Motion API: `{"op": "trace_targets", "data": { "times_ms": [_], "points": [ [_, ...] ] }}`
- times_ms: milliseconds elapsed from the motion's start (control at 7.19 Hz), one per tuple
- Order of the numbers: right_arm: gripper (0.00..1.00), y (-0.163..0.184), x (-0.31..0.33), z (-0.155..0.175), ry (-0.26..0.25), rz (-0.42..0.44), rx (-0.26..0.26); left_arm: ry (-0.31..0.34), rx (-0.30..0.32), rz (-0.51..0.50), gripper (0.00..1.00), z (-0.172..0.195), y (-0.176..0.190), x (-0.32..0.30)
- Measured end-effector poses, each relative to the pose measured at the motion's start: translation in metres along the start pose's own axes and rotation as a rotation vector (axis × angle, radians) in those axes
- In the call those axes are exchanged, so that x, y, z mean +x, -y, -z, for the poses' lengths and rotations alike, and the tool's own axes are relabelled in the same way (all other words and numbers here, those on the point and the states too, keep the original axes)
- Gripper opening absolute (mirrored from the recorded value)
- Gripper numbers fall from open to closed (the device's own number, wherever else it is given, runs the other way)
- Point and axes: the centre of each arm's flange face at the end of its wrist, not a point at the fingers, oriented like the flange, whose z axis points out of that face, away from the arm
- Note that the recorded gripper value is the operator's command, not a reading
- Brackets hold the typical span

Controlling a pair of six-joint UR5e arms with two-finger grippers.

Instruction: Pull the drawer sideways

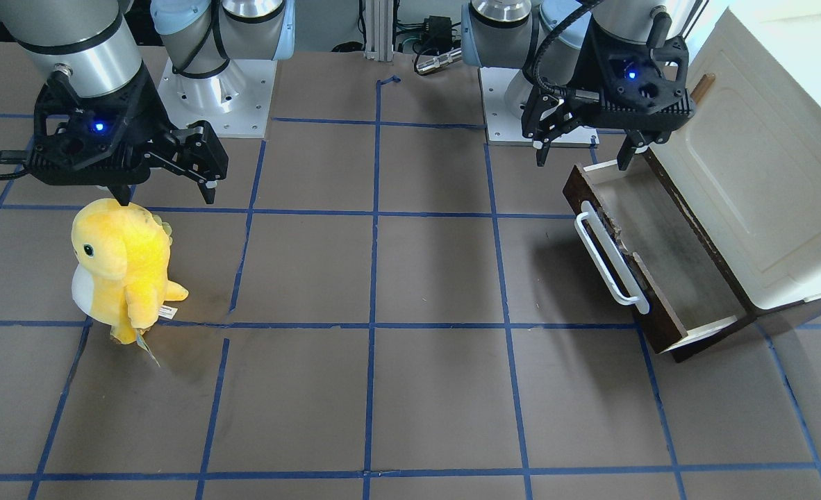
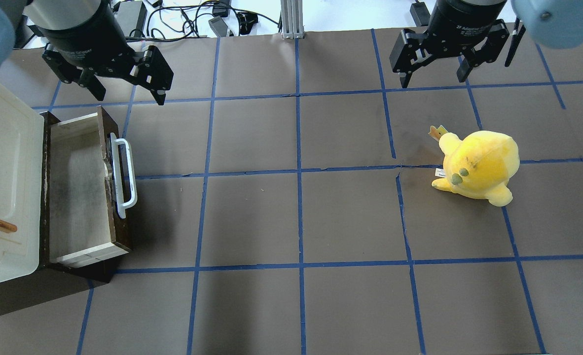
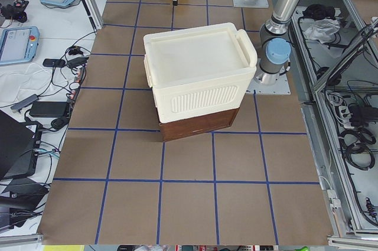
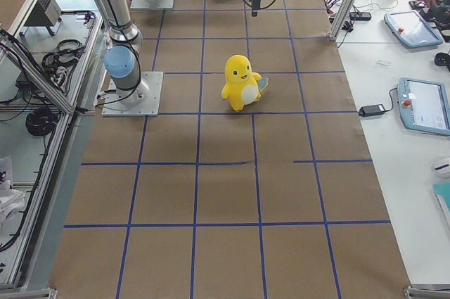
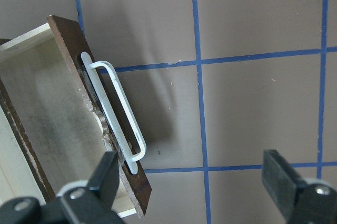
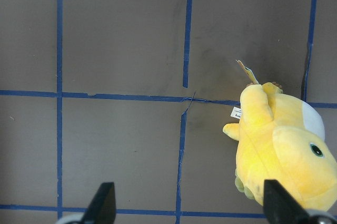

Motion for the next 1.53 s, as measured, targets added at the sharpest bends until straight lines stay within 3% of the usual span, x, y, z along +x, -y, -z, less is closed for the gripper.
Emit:
{"op": "trace_targets", "data": {
  "times_ms": [556, 1529],
  "points": [
    [1.00, 0.000, 0.000, 0.000, 0.000, 0.000, 0.000, -0.091, 0.001, 0.019, 1.00, -0.001, -0.007, -0.008],
    [1.00, 0.000, 0.000, 0.000, 0.000, 0.000, 0.000, -0.070, -0.004, 0.019, 1.00, -0.007, -0.021, -0.008]
  ]
}}
